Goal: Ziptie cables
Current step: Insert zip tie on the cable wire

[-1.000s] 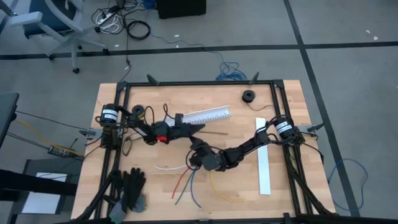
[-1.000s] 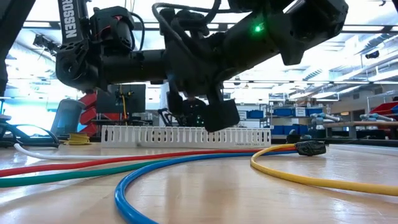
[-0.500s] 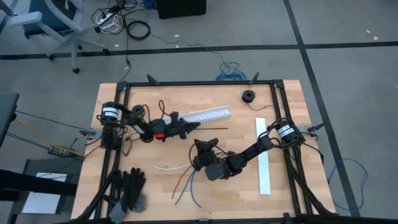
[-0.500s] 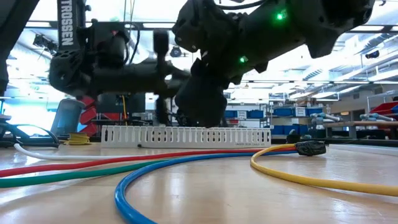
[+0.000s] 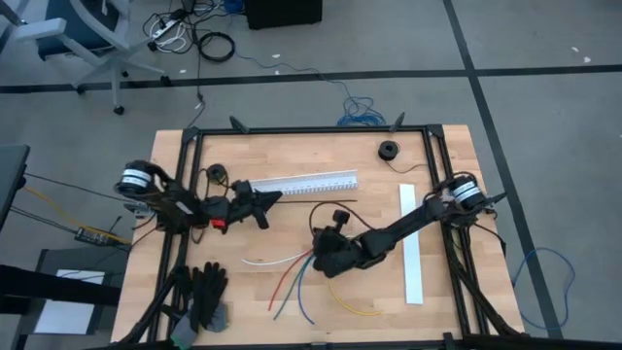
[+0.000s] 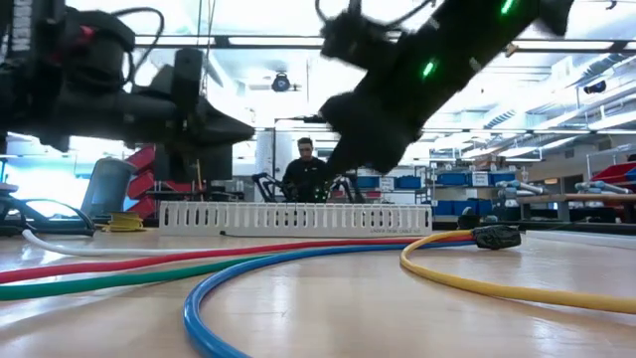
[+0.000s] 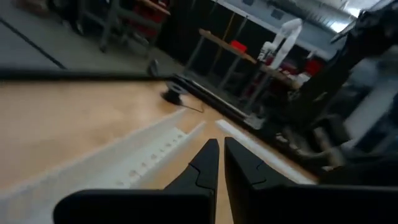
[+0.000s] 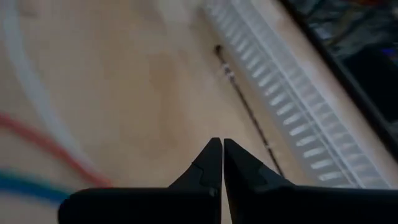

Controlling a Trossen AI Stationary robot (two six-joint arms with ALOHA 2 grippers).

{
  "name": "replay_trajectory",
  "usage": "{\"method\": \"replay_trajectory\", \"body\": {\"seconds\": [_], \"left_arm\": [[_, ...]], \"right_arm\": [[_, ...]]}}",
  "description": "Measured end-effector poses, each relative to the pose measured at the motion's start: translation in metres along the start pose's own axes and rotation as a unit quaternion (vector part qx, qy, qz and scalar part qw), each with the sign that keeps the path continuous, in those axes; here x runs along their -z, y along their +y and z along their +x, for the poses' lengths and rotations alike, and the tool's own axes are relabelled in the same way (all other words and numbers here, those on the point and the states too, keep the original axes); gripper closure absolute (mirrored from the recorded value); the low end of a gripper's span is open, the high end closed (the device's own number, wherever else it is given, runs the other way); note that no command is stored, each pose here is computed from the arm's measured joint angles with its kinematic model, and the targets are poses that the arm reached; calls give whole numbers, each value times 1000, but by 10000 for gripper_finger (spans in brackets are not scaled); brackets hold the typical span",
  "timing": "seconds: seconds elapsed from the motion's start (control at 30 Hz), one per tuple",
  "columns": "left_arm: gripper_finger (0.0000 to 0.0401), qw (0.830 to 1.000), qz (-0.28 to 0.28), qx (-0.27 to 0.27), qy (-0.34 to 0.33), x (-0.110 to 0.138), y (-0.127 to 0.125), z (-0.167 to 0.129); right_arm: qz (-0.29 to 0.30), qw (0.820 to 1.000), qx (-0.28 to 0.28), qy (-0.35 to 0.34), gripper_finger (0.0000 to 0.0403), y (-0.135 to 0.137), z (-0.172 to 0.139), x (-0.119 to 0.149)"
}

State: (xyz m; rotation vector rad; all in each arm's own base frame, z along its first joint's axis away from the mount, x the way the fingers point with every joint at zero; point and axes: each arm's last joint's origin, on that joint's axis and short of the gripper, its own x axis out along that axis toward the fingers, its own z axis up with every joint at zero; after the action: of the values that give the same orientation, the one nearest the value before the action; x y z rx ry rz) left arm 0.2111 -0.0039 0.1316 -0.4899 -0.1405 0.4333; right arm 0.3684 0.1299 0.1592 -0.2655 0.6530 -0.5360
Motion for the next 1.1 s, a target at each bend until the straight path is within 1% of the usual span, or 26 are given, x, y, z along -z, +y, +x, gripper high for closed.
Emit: {"method": "replay_trajectory", "body": {"seconds": [0.07,0.13,0.2,0.3,0.4,0.5,0.63,0.7,0.8,0.83,0.93,1.03,1.1], "left_arm": [[401,999,33,-8,0,-1,-5,-6],[401,997,69,-17,5,-1,-10,-11],[401,995,99,-24,11,-1,-17,-14],[401,989,141,-40,21,-2,-29,-19],[401,982,181,-46,35,-3,-44,-22],[401,971,223,-63,51,-6,-58,-25],[401,958,266,-78,74,-13,-78,-24],[401,951,286,-83,87,-17,-86,-24],[401,945,299,-89,104,-21,-96,-23],[401,945,295,-91,107,-24,-99,-23],[401,950,270,-101,120,-27,-104,-21],[401,957,236,-103,134,-27,-105,-21],[401,962,210,-98,148,-25,-105,-21]], "right_arm": [[-2,1000,-23,13,402,-9,-5,-5],[-4,999,-24,25,402,-23,-9,-5],[16,999,-26,26,402,-36,-15,-3],[58,998,-31,26,402,-54,-24,11],[110,993,-44,2,402,-67,-36,29],[161,984,-69,-33,402,-76,-48,47],[207,970,-117,-53,402,-90,-60,69],[217,966,-129,-56,402,-98,-65,78],[218,966,-128,-53,403,-113,-68,91],[223,965,-125,-55,403,-118,-67,94],[229,964,-127,-50,403,-135,-63,100],[233,958,-166,-31,403,-151,-53,103],[234,957,-173,-14,403,-161,-44,106]]}}
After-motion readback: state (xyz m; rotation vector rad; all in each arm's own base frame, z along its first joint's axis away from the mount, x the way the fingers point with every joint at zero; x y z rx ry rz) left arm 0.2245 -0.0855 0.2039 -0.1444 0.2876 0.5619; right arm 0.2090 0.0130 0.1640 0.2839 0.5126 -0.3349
